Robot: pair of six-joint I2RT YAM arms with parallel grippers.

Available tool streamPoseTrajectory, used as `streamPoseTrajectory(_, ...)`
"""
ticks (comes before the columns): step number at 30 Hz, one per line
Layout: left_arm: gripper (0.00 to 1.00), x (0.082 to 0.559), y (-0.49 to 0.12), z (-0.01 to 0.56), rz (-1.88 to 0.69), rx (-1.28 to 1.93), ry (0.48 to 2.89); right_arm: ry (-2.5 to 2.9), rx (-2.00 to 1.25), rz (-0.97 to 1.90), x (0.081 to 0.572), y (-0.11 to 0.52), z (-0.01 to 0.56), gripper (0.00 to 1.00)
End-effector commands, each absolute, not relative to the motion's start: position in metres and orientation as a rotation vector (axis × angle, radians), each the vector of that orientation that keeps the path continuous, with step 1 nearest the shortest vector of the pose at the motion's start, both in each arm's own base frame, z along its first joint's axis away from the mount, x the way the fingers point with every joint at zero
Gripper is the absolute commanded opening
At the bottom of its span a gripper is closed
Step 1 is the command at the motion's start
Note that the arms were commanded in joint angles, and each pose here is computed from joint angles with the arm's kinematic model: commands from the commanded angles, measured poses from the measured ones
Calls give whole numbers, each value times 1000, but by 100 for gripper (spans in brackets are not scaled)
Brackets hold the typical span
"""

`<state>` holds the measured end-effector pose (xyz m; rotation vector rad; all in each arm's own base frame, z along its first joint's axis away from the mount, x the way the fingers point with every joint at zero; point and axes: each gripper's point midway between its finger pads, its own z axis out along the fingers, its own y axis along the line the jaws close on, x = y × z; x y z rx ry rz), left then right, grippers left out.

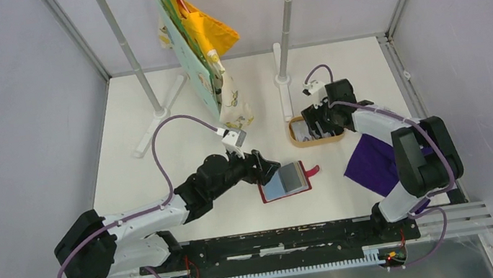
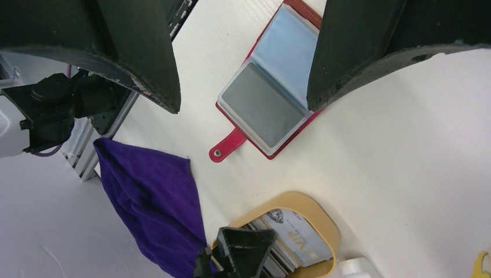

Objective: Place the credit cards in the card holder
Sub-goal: Pick up the credit card from the storage box.

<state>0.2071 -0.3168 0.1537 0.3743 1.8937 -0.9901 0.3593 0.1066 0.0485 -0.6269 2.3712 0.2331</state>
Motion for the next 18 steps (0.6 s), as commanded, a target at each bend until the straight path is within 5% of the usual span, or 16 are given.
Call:
streamPoseTrajectory(1,85,212,-321,176,-1027,377,1784,2379,-565,173,370,100,48,78)
streamPoseTrajectory(18,84,210,-327,168,-1053,381,1809,2282,-549,23,378,80,82,58)
